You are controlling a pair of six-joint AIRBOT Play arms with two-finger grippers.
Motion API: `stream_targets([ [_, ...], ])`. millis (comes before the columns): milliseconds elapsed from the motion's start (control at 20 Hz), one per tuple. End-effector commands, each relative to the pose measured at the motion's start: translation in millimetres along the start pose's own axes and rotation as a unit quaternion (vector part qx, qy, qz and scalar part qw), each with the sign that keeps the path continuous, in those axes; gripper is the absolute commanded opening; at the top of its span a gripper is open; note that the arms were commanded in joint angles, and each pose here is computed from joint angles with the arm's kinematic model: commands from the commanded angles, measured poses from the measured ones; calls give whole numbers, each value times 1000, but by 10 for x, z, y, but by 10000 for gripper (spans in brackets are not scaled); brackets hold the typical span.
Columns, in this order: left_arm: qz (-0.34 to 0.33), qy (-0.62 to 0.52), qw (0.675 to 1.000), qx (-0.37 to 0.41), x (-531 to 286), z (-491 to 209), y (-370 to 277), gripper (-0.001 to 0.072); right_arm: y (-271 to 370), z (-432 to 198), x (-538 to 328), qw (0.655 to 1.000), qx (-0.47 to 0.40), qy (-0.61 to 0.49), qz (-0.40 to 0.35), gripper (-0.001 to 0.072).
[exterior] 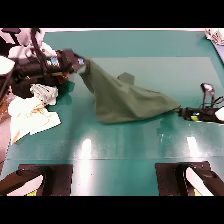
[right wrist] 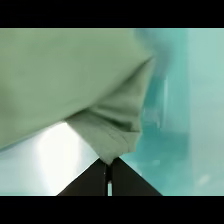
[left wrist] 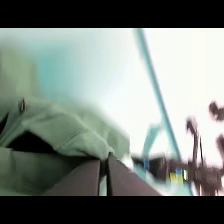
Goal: Fold the shirts.
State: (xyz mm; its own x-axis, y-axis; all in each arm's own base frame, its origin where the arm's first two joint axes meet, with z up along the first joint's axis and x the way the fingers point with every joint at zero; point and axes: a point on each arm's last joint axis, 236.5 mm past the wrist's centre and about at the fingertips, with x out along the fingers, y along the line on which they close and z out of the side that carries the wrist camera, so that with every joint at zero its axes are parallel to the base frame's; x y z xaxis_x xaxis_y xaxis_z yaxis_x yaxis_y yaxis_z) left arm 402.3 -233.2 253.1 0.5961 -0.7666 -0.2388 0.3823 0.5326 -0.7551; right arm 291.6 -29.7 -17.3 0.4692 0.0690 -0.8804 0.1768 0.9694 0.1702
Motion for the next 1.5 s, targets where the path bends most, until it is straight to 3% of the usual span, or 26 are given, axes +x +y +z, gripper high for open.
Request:
stream_targets([
  [0, -4, -103, 994, 35, -180, 645, -309, 23, -80, 281, -343, 999, -36, -24, -8, 21],
  [250, 114, -37, 992, 47, -164, 370, 283, 23, -71, 278, -212, 989, -108, 100, 19, 22],
  [400, 201, -25, 977, 59, -290, 343, 684, 23, -394, 302, -133, 977, -121, 170, -30, 19],
  [500, 248, -43, 966, 58, -395, 433, 881, 24, -740, 342, -186, 971, -81, 197, -107, 20],
  [600, 277, -64, 958, 45, -479, 519, 1002, 24, -841, 477, -195, 975, -49, 168, -138, 20],
  [850, 288, -73, 954, 40, -514, 554, 1047, 24, -543, 1201, -222, 988, -79, 2, -131, 20],
  [1100, 263, -84, 961, 25, -459, 583, 938, 24, 323, 2263, -914, 945, -155, -274, -85, 21],
  [1450, 282, -56, 957, 26, -490, 460, 1025, 24, 499, 2212, -988, 943, -185, -264, -77, 22],
])
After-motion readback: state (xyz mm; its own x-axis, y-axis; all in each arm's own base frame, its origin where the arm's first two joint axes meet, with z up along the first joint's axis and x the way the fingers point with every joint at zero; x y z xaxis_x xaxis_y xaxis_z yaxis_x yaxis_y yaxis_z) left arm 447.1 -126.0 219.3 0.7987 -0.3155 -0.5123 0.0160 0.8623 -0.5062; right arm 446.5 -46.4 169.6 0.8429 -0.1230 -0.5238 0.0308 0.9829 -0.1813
